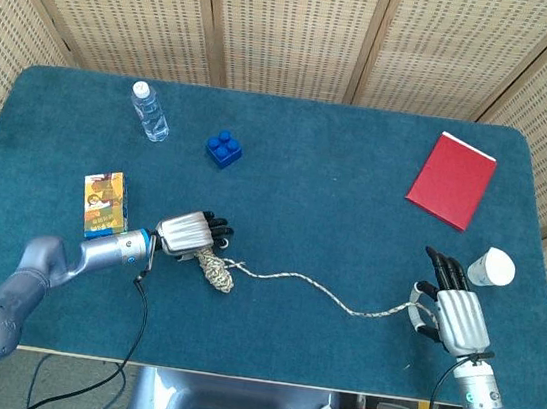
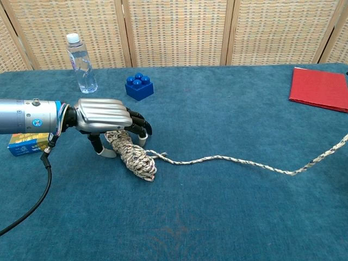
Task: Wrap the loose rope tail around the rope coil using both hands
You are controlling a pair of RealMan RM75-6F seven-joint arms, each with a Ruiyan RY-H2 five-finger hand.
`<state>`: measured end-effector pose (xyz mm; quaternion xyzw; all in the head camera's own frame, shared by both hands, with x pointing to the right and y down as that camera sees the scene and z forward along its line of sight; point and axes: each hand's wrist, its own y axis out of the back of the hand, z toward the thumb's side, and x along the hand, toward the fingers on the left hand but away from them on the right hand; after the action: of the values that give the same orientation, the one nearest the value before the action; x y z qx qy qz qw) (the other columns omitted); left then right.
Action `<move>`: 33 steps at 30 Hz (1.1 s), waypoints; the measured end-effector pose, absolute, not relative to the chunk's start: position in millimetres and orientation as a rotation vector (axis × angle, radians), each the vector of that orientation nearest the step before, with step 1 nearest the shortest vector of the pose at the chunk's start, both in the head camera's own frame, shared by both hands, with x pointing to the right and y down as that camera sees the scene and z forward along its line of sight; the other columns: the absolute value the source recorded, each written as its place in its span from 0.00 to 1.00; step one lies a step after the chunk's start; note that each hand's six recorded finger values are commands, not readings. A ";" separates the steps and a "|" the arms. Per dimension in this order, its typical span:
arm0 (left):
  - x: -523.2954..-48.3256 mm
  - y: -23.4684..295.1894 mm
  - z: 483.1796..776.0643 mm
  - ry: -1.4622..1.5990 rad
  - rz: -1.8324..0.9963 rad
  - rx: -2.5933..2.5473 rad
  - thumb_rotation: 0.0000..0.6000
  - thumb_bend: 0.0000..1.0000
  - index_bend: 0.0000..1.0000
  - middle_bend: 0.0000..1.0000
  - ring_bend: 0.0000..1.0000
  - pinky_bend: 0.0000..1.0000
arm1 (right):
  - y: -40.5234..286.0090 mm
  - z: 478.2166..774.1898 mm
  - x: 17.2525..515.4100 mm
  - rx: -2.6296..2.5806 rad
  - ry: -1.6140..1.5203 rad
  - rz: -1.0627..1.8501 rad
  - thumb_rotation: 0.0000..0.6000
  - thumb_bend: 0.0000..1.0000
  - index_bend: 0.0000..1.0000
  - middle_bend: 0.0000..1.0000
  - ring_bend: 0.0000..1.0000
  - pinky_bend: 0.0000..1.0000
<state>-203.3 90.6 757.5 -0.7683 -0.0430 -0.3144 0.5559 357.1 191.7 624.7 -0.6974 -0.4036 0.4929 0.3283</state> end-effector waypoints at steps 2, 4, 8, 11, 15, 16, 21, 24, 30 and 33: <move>-201.1 90.1 756.9 -0.079 -0.742 -1.825 1.00 0.38 0.55 0.45 0.42 0.55 | 191.5 624.6 357.5 -1.825 -1.058 1.290 1.00 0.44 0.66 0.00 0.00 0.00; -199.4 90.2 756.1 -0.058 -0.741 -1.843 1.00 0.40 0.61 0.50 0.46 0.59 | 191.5 624.6 357.6 -1.825 -1.058 1.290 1.00 0.44 0.66 0.00 0.00 0.00; -195.8 87.8 749.9 0.000 -0.724 -1.879 1.00 0.43 0.68 0.56 0.51 0.64 | 191.3 622.6 357.3 -1.822 -1.061 1.282 1.00 0.44 0.66 0.00 0.00 0.00; -193.7 80.7 738.1 0.093 -0.697 -1.927 1.00 0.45 0.69 0.56 0.51 0.64 | 192.2 617.7 354.7 -1.820 -1.062 1.260 1.00 0.44 0.66 0.00 0.00 0.00; -194.9 65.0 718.4 0.241 -0.665 -1.977 1.00 0.46 0.70 0.57 0.52 0.65 | 194.3 611.4 350.5 -1.818 -1.055 1.231 1.00 0.44 0.66 0.00 0.00 0.00; -195.7 61.6 714.7 0.271 -0.661 -1.985 1.00 0.47 0.70 0.57 0.52 0.65 | 195.0 609.7 349.4 -1.818 -1.051 1.223 1.00 0.44 0.66 0.00 0.00 0.00; -199.6 46.1 701.1 0.412 -0.663 -2.031 1.00 0.50 0.71 0.58 0.53 0.65 | 197.3 602.6 343.1 -1.822 -1.030 1.181 1.00 0.44 0.66 0.00 0.00 0.00; -198.9 38.7 697.0 0.489 -0.684 -2.065 1.00 0.50 0.72 0.59 0.53 0.66 | 196.6 595.6 337.6 -1.826 -1.006 1.138 1.00 0.44 0.67 0.00 0.00 0.00; -186.8 33.3 696.4 0.553 -0.780 -2.125 1.00 0.52 0.72 0.60 0.53 0.66 | 189.7 571.0 323.9 -1.877 -0.975 1.031 1.00 0.44 0.67 0.00 0.00 0.00; -172.6 32.6 692.3 0.587 -0.819 -2.153 1.00 0.52 0.72 0.60 0.53 0.67 | 183.0 556.0 315.0 -1.919 -0.971 0.976 1.00 0.44 0.67 0.00 0.00 0.00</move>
<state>-172.6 32.6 692.3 -0.8404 0.2291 -0.3195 0.3731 315.0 183.0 556.0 -0.7515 -0.3804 0.3821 0.3802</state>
